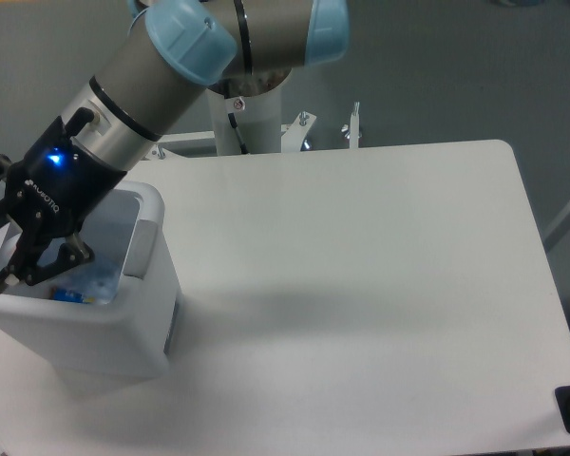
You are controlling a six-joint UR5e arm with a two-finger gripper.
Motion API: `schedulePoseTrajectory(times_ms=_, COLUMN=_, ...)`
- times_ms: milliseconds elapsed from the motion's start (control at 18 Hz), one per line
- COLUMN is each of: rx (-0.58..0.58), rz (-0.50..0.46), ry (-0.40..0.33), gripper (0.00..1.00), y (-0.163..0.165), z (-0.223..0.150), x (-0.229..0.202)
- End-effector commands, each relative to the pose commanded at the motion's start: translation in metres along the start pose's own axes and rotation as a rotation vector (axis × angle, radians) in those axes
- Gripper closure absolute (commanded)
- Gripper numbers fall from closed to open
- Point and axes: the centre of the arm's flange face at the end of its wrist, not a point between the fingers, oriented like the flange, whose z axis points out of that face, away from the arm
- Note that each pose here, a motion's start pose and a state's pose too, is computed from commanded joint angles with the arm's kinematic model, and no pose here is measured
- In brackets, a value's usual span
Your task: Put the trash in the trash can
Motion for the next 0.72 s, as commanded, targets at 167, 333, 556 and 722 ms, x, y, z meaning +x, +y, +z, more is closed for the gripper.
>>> schedulePoseTrajectory(times_ms=167, rx=-0.002, rz=-0.013, ry=-0.008, gripper=0.00, y=0.005, z=-0.004, x=-0.004)
schedulePoseTrajectory(times_ms=333, rx=0.010, rz=-0.043, ry=-0.048, gripper=0.00, y=0.011, z=-0.025, x=-0.027)
schedulePoseTrajectory(times_ms=556, rx=0.032, rz=-0.097, ry=-0.126, gripper=0.00, y=0.023, z=-0.068, x=-0.068)
schedulePoseTrajectory(times_ms=722, rx=0.031, rz=-0.147, ry=-0.168, gripper=0.00, y=0.047, z=-0.089, x=-0.096)
